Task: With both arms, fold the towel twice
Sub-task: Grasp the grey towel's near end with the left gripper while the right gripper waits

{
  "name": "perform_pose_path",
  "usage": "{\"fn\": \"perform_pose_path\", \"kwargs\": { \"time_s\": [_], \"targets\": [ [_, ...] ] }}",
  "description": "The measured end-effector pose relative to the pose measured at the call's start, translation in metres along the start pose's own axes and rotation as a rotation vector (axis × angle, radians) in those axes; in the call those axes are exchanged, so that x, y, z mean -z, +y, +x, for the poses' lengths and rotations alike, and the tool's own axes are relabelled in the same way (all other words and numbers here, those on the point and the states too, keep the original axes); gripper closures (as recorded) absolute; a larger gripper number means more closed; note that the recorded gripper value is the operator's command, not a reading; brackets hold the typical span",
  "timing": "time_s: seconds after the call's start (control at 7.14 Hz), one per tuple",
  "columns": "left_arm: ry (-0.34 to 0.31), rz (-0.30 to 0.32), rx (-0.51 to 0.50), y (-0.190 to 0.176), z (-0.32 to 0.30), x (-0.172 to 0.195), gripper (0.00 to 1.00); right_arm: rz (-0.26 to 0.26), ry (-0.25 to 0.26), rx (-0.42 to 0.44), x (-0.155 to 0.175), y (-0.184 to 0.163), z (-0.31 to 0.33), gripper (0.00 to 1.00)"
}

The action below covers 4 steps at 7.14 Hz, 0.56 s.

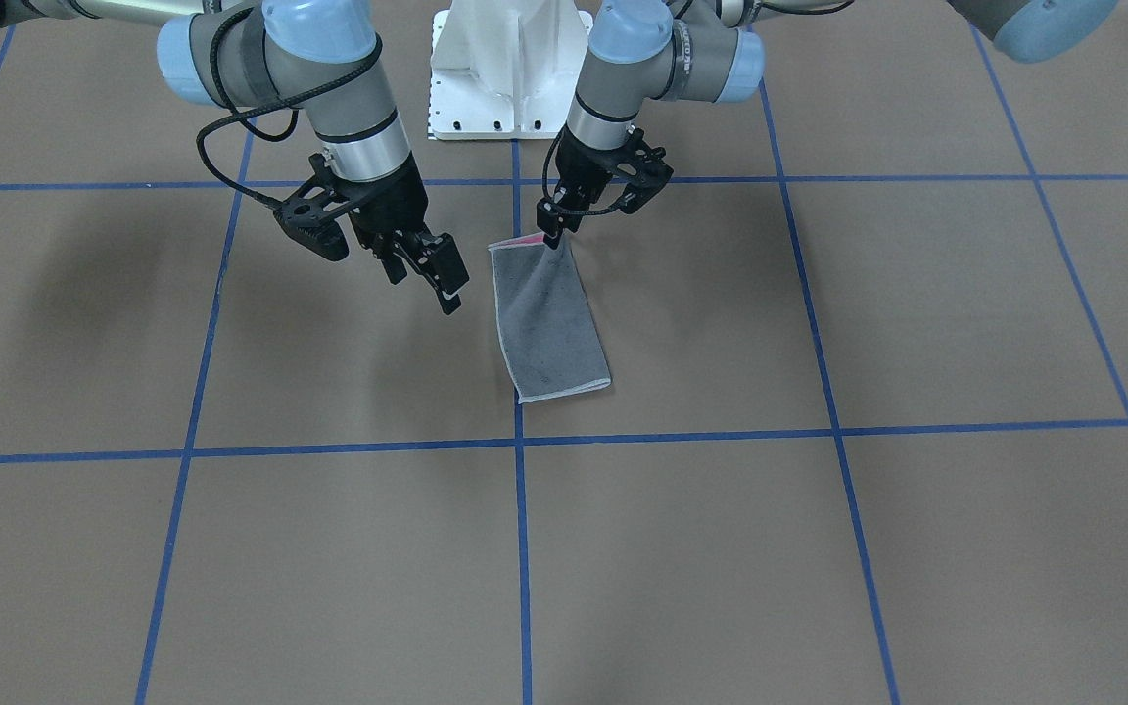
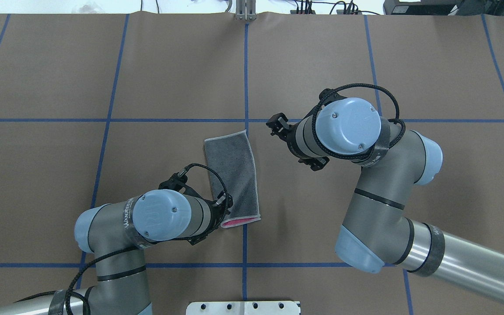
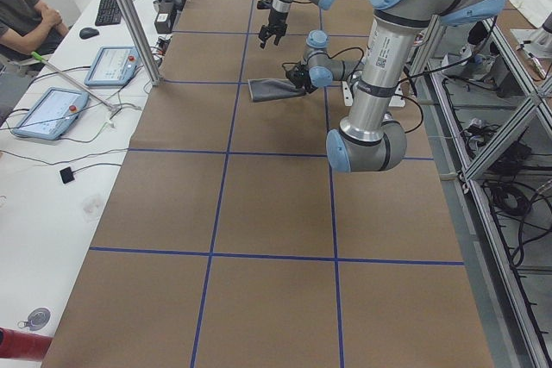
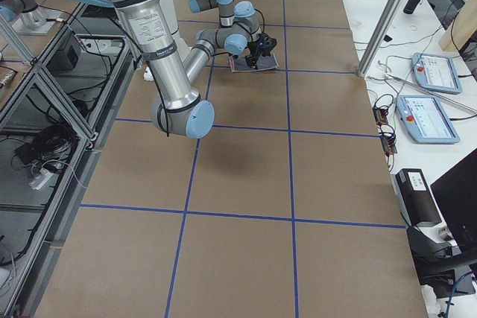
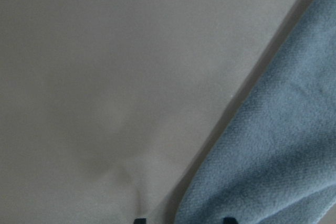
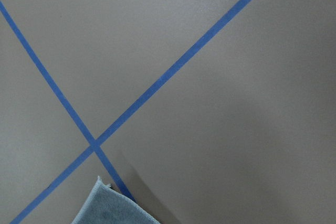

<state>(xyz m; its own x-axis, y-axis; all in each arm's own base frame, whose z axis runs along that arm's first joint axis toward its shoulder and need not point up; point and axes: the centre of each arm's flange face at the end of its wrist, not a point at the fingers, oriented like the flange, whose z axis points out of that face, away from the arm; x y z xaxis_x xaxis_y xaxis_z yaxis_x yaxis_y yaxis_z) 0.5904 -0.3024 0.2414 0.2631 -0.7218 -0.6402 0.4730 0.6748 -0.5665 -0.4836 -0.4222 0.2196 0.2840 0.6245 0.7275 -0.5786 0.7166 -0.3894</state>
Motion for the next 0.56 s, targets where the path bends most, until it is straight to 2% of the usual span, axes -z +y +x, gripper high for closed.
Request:
{"fn": "perform_pose_path", "kwargs": {
  "time_s": [0.56],
  "targets": [
    [0.015, -0.002, -0.014, -0.009, 0.004, 0.011, 1.00, 0.003, 0.006, -0.001, -0.002, -0.002, 0.004, 0.00]
  ]
}}
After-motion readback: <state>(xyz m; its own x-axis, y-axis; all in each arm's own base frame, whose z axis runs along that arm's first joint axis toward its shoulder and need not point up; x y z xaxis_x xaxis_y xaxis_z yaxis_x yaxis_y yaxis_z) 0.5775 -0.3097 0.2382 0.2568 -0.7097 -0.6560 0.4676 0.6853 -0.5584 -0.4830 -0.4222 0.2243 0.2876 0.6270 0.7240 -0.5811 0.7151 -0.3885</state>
